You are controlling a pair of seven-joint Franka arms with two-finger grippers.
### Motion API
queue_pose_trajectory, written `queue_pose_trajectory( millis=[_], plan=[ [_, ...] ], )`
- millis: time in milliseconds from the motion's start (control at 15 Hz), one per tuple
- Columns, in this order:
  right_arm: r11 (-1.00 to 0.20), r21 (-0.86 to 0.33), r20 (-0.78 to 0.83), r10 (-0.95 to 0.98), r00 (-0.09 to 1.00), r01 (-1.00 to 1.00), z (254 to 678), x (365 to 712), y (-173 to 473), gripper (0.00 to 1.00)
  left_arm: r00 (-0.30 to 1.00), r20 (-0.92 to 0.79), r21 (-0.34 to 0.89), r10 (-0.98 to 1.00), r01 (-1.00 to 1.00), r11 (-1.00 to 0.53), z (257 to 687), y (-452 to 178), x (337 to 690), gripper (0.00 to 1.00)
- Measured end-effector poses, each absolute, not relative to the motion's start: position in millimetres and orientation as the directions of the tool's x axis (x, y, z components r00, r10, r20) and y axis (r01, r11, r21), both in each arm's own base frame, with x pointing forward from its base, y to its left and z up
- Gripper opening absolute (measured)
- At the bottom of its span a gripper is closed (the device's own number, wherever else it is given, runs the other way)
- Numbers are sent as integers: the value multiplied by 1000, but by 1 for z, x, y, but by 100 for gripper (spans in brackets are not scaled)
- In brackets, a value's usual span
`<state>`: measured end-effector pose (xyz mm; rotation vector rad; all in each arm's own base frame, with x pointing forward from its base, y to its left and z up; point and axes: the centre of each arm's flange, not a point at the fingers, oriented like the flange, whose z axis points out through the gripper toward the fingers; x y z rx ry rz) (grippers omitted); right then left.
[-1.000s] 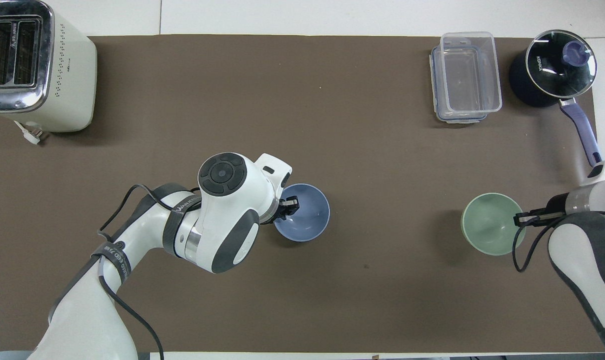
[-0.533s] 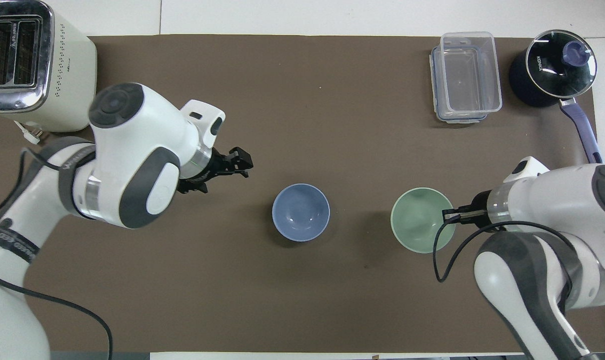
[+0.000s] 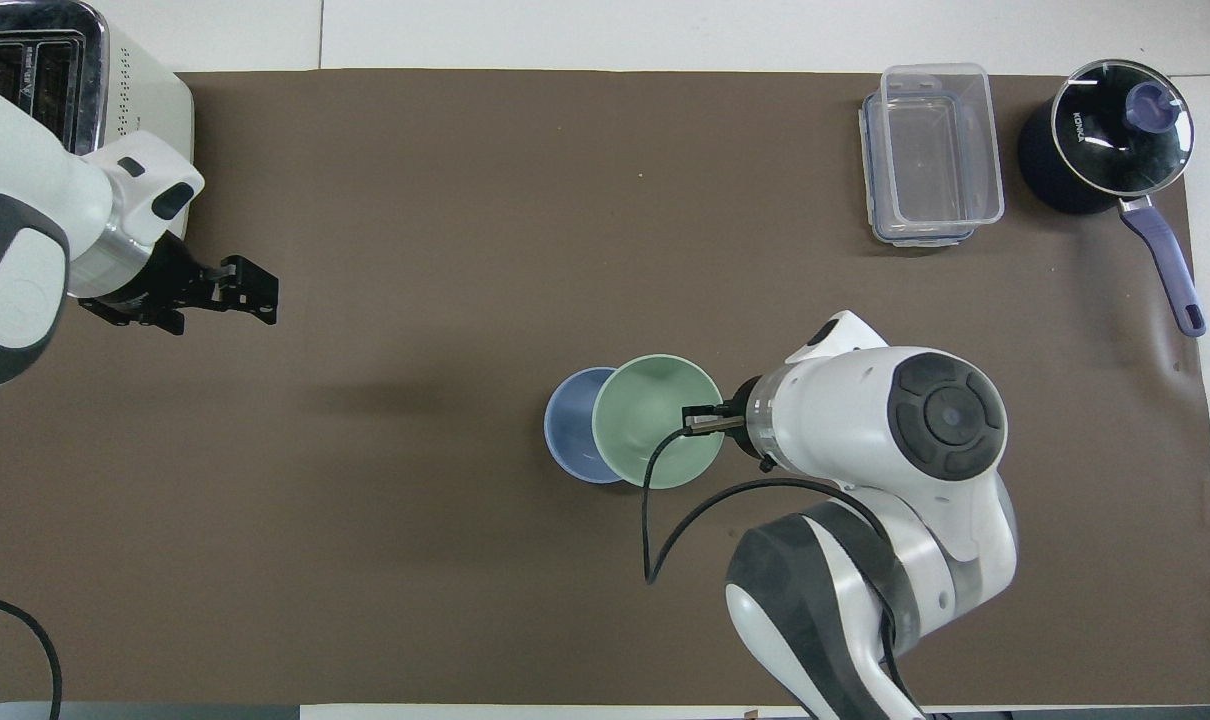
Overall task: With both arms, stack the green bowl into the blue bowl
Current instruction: 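Lower the green bowl into the blue bowl with the right gripper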
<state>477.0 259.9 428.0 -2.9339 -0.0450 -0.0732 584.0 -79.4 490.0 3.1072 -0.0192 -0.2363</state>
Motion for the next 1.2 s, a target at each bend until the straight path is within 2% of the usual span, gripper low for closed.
queue_pose_trajectory(
  millis=[200, 467, 800, 1200],
  plan=[
    [-977, -209, 44, 18, 999, 27, 417, 491, 291, 4, 984, -137, 7, -116, -116, -993, 530, -64, 567, 100],
    [-979, -197, 18, 42, 999, 45, 397, 487, 308, 4, 976, -118, -1, -182, -183, -983, 574, -63, 539, 100],
    [-982, -181, -9, 57, 998, 55, 377, 477, 313, 4, 974, -118, -6, -191, -194, -981, 582, -63, 522, 100],
    [-982, -179, 7, 56, 998, 56, 361, 470, 306, 4, 980, -48, -12, -192, -193, -981, 599, -63, 527, 100]
  ],
)
